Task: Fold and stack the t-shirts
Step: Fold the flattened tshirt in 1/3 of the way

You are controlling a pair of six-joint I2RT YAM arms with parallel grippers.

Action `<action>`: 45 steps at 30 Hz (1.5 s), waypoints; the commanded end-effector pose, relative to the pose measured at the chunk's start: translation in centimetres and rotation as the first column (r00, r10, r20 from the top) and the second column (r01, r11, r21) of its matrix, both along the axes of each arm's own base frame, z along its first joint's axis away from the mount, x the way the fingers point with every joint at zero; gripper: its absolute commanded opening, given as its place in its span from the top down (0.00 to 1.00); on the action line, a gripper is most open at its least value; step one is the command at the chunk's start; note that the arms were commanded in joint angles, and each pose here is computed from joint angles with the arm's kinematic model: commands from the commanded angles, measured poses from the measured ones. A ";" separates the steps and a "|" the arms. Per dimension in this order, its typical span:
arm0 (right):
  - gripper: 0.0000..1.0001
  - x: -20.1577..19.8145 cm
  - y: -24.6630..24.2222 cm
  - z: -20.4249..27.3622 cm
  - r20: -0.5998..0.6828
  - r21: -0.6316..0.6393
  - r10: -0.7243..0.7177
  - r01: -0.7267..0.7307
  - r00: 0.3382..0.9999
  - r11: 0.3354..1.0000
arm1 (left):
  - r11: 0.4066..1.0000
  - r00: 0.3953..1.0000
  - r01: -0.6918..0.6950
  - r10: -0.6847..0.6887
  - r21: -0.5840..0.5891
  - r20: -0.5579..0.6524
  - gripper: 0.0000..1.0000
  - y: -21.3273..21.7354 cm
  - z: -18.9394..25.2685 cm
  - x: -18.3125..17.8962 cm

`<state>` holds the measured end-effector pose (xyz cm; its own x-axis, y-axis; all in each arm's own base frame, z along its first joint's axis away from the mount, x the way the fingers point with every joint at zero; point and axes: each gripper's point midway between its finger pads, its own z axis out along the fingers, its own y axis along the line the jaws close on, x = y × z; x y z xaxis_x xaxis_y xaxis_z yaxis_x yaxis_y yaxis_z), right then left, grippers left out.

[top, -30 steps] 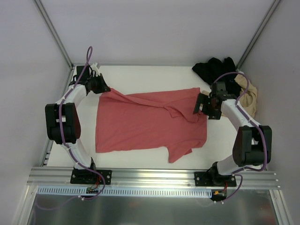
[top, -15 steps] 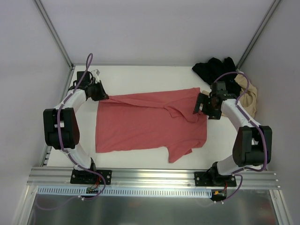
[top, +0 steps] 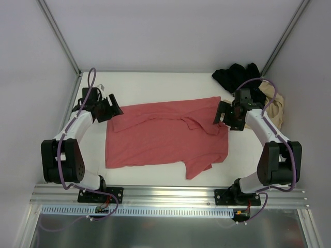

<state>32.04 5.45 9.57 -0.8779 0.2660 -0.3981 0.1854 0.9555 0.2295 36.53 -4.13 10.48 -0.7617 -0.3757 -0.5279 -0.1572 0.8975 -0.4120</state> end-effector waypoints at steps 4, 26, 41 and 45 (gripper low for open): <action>0.00 0.8 -0.3 2.4 0.062 0.011 -0.001 0.000 0.998 1.000 | 0.998 0.997 -0.058 0.060 -0.033 0.058 0.21 -0.1 2.4 1.5; 0.00 1.1 -0.1 1.5 0.052 0.021 0.003 -0.004 0.999 1.000 | 0.983 0.947 -0.181 0.178 0.015 -0.269 0.51 1.0 -4.8 -0.2; 0.01 0.8 -0.1 1.7 0.059 0.021 0.001 -0.003 0.998 1.000 | 0.982 0.927 -0.186 0.187 0.035 -0.324 0.52 1.0 -6.6 -3.3; 0.01 0.8 -0.1 1.8 0.061 0.020 0.001 -0.002 0.998 1.000 | 0.982 0.918 -0.185 0.187 0.039 -0.351 0.55 1.0 -7.6 -3.6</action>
<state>32.43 5.50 10.12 -0.8723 0.2658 -0.4105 0.1745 0.9533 0.2465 33.44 -3.11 3.40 -0.8118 -0.5248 -0.2561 -0.4434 0.8393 -0.3146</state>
